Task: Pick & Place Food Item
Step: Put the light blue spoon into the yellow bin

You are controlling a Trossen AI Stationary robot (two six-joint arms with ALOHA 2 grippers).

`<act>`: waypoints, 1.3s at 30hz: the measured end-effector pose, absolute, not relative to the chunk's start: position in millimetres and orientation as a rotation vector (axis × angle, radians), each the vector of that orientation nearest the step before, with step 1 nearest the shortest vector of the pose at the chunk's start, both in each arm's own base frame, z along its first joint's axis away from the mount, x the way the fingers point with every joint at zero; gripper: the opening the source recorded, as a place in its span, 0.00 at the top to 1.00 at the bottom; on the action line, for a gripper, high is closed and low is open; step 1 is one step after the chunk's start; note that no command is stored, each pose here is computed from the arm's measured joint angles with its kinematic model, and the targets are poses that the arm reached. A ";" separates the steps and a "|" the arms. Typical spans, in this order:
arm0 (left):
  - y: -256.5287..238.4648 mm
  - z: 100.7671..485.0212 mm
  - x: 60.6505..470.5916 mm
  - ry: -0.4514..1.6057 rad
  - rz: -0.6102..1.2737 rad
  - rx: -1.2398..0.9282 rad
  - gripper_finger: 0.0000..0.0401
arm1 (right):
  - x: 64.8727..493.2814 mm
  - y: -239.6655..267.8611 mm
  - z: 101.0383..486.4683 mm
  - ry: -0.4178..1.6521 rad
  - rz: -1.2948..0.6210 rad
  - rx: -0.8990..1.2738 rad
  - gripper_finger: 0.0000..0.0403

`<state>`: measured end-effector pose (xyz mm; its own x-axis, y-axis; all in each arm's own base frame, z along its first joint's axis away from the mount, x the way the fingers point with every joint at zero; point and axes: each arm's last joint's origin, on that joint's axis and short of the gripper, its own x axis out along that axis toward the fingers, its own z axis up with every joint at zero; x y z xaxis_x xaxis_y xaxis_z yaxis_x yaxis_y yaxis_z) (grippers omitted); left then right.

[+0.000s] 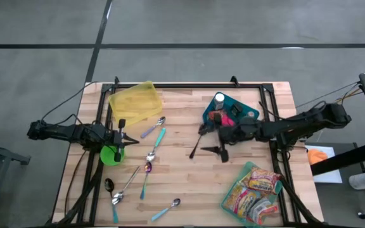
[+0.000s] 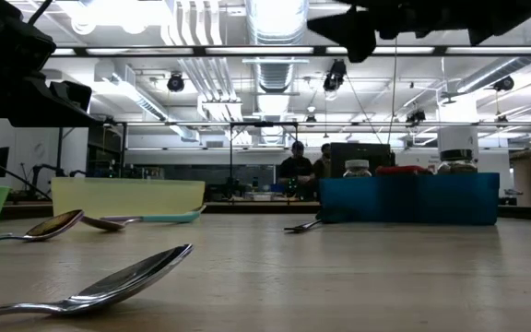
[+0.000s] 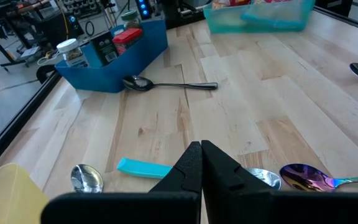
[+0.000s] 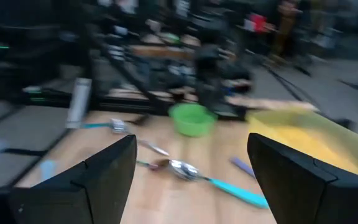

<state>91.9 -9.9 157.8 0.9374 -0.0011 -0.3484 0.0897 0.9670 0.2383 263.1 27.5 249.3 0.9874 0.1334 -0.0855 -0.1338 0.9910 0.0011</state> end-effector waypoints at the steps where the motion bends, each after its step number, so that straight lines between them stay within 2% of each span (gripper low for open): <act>1: -9.9 157.8 91.9 0.353 -0.046 0.254 1.00 | 261.6 28.4 248.3 0.072 0.169 -0.012 0.25; 14: -9.9 157.8 91.8 0.353 -0.047 0.254 1.00 | 214.1 23.9 237.6 0.005 0.140 -0.008 0.25; 25: -9.9 157.8 91.8 0.353 -0.047 0.254 1.00 | 144.8 15.4 214.3 -0.143 0.110 0.003 0.25; 32: -9.9 157.8 91.9 0.354 -0.047 0.255 1.00 | 117.5 12.2 188.3 -0.189 0.103 0.028 0.25; 39: -9.9 157.8 91.9 0.353 -0.047 0.254 1.00 | 105.6 11.0 180.9 -0.121 0.102 0.030 0.25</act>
<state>91.9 -9.9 157.8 0.9375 -0.0008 -0.3480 0.0893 0.9671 0.2383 105.6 11.0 180.9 0.9875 0.0994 0.1223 -0.1030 0.9944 0.0234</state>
